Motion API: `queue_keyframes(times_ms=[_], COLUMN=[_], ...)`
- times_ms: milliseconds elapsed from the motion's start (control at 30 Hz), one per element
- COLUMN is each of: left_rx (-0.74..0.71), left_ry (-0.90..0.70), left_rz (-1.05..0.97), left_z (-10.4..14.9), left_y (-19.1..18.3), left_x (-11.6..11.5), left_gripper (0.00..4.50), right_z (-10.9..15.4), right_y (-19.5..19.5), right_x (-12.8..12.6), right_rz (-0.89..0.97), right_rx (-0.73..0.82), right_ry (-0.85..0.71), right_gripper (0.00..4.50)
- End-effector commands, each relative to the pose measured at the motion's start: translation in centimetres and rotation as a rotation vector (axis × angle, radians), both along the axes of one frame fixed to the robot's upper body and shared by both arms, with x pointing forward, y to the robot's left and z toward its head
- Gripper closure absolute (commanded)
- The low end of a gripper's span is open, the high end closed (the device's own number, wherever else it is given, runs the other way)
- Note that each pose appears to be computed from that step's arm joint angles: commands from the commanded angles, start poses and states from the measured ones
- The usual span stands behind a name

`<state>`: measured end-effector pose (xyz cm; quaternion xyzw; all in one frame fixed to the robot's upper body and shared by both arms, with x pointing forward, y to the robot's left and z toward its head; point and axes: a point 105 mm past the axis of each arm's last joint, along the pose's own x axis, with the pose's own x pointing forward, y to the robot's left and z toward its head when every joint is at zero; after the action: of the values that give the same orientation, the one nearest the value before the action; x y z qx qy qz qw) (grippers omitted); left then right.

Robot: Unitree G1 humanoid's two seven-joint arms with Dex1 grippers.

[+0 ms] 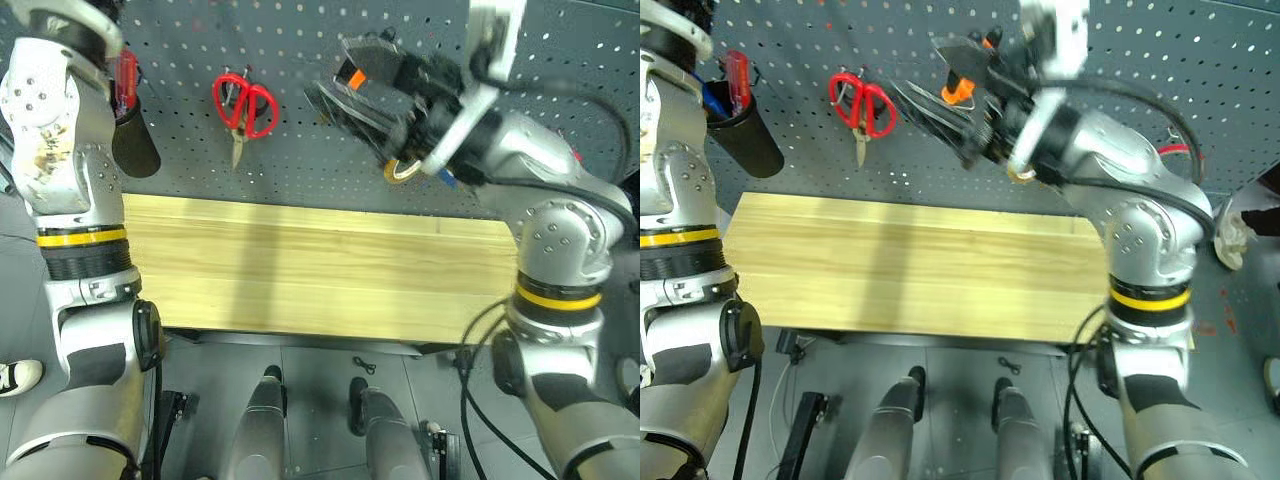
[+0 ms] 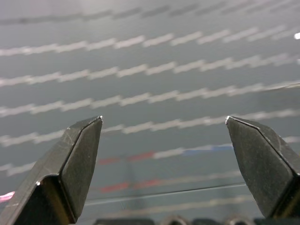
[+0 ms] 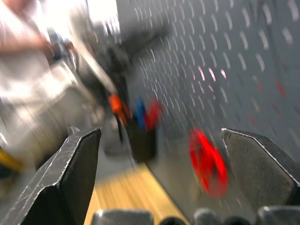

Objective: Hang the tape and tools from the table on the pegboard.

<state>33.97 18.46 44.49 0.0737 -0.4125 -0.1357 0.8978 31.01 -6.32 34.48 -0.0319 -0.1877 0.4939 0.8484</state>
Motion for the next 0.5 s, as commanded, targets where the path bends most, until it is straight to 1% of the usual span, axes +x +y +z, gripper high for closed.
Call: queue_keyframes(times_ms=[33, 100, 167, 200, 233, 267, 333, 433, 500], left_rx=[0.158, 0.195, 0.268, 0.328, 0.387, 0.421, 0.476, 0.54, 0.554], left_ry=[0.189, 0.318, 0.479, 0.587, 0.661, 0.72, 0.848, 0.977, 1.014], left_rz=[-0.245, -0.293, -0.347, -0.375, -0.383, -0.388, -0.371, -0.347, -0.352], left_z=[-4.1, -7.3, -11.4, -14.7, -17.6, -19.8, -24.2, -29.2, -31.1], left_y=[-5.1, -6.4, -7.9, -8.6, -8.9, -8.9, -8.6, -8.0, -7.9], left_x=[-1.3, -1.3, -1.5, -1.9, -2.5, -3.0, -3.4, -3.5, -3.3], left_gripper=[0.03, 0.03, 0.03, 0.03, 0.03, 0.03, 0.03, 0.03, 0.03], right_z=[0.3, -0.8, -2.2, -3.5, -4.8, -5.9, -8.9, -12.9, -15.2], right_y=[-1.2, -1.7, -2.1, -2.5, -2.7, -2.9, -3.7, -5.1, -6.7], right_x=[-1.2, -1.1, -1.2, -1.2, -1.3, -1.5, -1.3, -1.0, -0.6], right_rz=[-0.019, -0.05, -0.076, -0.101, -0.121, -0.141, -0.222, -0.337, -0.432], right_rx=[-0.023, -0.052, -0.089, -0.111, -0.13, -0.147, -0.209, -0.269, -0.29], right_ry=[-0.078, -0.048, -0.019, 0.023, 0.054, 0.082, 0.152, 0.241, 0.293], right_gripper=[0.0, 0.0, 0.0, 0.0, 0.0, 0.0, 0.0, 0.0, 0.0])
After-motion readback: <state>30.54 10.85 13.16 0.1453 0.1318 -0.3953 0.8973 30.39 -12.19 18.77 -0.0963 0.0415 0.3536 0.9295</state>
